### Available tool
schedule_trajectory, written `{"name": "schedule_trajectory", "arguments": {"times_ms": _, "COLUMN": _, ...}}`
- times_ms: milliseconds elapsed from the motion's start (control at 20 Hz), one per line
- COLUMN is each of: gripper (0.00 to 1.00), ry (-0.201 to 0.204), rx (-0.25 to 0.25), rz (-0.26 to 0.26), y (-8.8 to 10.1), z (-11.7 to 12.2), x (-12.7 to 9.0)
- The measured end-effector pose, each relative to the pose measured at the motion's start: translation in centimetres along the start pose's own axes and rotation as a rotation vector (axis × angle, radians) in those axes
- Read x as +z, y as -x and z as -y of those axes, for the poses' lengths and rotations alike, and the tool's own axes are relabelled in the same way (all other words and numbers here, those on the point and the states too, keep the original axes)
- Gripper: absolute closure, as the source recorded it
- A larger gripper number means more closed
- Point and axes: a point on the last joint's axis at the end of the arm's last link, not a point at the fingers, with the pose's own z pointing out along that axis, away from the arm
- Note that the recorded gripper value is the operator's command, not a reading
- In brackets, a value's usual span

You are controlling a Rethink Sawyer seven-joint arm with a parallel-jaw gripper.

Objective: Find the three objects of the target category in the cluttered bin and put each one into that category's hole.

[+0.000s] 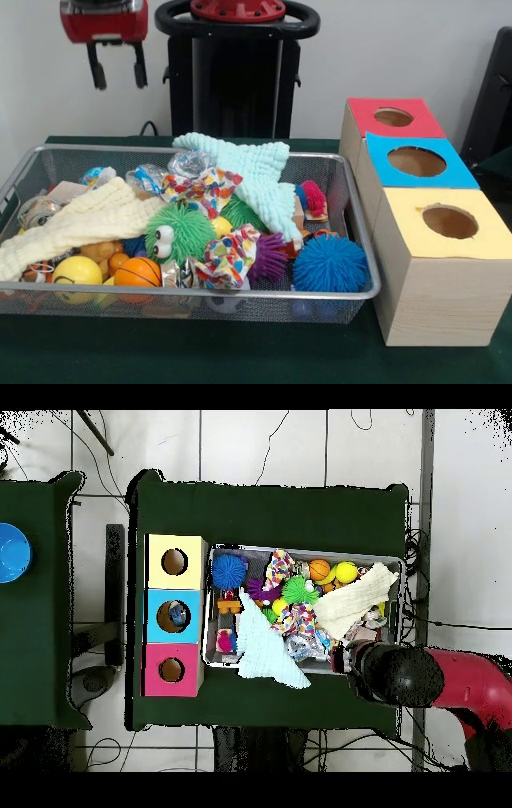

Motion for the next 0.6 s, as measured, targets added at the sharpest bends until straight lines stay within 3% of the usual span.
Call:
{"name": "schedule_trajectory", "arguments": {"times_ms": 400, "gripper": 0.0, "ry": 0.029, "rx": 0.045, "rz": 0.028, "y": -0.7, "z": 1.6, "x": 7.9}}
{"name": "schedule_trajectory", "arguments": {"times_ms": 600, "gripper": 0.0, "ry": 0.037, "rx": 0.062, "rz": 0.029, "y": -1.3, "z": 1.6, "x": 9.9}}
